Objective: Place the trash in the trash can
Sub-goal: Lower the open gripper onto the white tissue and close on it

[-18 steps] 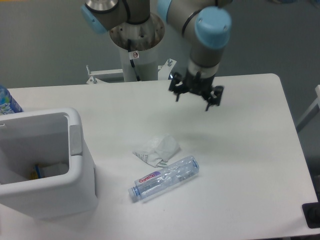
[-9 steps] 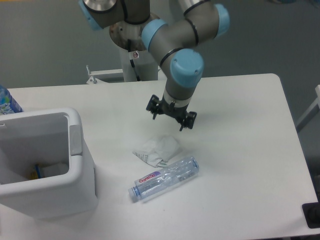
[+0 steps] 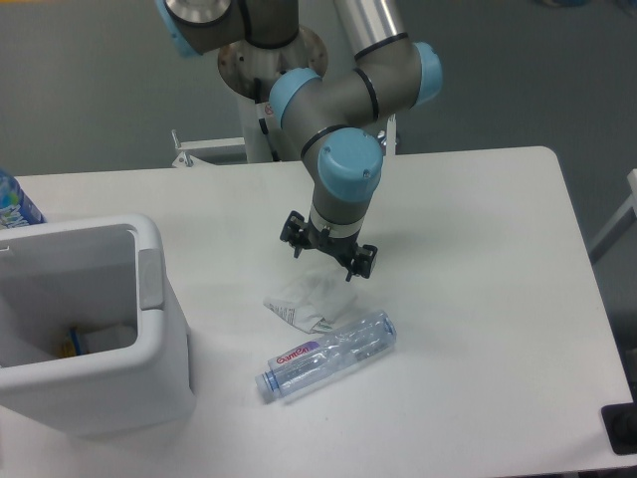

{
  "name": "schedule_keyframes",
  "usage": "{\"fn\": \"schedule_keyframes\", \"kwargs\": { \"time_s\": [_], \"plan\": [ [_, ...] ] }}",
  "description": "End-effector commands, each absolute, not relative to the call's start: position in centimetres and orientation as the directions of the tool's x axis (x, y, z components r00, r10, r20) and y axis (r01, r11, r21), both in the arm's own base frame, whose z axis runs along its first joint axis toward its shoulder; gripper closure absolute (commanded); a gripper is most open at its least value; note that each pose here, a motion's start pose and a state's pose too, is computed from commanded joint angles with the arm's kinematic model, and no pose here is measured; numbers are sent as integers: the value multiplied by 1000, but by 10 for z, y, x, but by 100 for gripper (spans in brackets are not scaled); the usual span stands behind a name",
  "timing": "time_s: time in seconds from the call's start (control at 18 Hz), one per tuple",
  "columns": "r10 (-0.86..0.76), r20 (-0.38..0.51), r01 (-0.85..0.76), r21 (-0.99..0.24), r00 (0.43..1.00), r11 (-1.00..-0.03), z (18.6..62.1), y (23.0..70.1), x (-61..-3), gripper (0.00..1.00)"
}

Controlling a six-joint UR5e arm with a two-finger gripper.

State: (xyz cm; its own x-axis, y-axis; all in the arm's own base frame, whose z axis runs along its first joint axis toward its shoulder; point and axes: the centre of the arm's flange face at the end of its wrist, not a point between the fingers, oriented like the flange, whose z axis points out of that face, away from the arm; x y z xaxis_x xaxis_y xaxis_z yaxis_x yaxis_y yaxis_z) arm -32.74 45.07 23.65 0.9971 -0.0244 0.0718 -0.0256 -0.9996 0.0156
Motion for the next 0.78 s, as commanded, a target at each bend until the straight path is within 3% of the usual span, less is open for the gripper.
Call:
{"fn": "schedule_keyframes", "kwargs": {
  "time_s": [0.06,0.22,0.39,0.5,0.72,0.78],
  "plan": [
    [-30,54,-31,23,998,-999,235,452,-328,0],
    [-3,24,-4,41,1000,-999,230,456,-329,14],
    [26,17,25,40,1000,-999,229,458,-331,39],
    [26,10,26,34,1000,-999,231,459,-332,61],
    [27,7,27,35,1000,-999,234,458,-333,91],
    [27,3,27,38,1000,-999,235,458,-333,94]
  ]
}}
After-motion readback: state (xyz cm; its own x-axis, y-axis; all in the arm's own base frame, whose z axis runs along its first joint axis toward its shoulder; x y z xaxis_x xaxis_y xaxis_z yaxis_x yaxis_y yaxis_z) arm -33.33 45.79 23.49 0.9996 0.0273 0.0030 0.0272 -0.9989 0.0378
